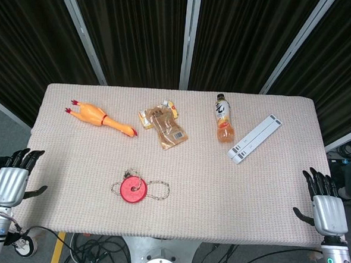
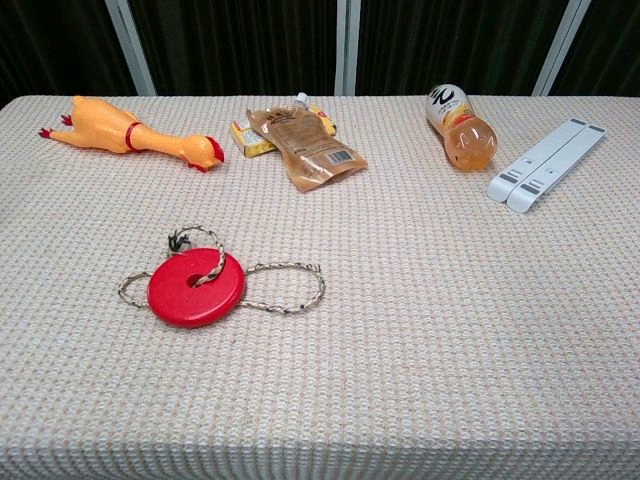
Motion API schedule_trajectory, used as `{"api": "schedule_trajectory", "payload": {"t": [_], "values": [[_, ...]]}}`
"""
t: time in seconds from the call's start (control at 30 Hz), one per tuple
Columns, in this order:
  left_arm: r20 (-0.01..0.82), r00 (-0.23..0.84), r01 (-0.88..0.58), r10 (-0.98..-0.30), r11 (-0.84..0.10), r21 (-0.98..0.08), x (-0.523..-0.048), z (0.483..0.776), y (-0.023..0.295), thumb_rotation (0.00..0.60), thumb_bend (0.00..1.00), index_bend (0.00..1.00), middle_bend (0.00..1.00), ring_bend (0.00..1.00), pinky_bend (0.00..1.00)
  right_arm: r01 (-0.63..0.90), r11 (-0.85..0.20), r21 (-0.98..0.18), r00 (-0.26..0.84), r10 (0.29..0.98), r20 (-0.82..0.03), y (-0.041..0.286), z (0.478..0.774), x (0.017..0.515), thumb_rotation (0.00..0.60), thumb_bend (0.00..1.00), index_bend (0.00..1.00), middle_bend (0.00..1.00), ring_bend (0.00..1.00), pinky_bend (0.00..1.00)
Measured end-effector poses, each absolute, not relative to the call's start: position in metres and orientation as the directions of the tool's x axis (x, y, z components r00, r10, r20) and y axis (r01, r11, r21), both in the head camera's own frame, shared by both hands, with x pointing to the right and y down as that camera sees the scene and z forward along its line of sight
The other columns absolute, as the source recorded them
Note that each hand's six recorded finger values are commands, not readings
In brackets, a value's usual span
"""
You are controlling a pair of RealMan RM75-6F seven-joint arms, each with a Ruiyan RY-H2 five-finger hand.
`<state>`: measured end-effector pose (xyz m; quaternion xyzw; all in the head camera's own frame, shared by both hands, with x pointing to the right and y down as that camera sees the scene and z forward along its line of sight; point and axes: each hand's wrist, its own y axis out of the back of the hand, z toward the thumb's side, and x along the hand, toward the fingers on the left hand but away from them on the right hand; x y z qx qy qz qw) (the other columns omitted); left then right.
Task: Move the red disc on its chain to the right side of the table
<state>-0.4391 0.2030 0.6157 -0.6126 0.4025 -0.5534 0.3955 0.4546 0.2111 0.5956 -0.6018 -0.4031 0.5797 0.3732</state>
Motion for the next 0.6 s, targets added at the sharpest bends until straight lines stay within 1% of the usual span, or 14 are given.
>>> {"api": "schedule_trajectory", "payload": {"t": [0.37, 0.47, 0.6], "values": [[0.366, 0.068, -0.057, -0.928, -0.37, -0.927, -0.439, 0.616, 0.205, 0.6, 0.02, 0.16, 0.17, 0.1, 0.15, 0.061, -0.416, -0.907, 0.035, 0.909, -0.415, 0.208, 0.594, 0.447, 0.6, 0.07, 0.0, 0.0, 0.0, 0.0], [0.366, 0.069, -0.057, -0.928, -0.37, -0.927, -0.439, 0.616, 0.205, 0.6, 0.02, 0.16, 0.17, 0.1, 0.15, 0.044, -0.417, -0.908, 0.066, 0.908, -0.414, 0.203, 0.595, 0.44, 0.6, 0.07, 0.0, 0.0, 0.0, 0.0], [0.371, 0.066, -0.051, -0.926, -0.375, -0.926, -0.441, 0.616, 0.21, 0.6, 0.02, 0.16, 0.17, 0.1, 0.15, 0.02, -0.441, -0.897, 0.126, 0.891, -0.436, 0.197, 0.598, 0.427, 0.6, 0.08, 0.0, 0.0, 0.0, 0.0]]}}
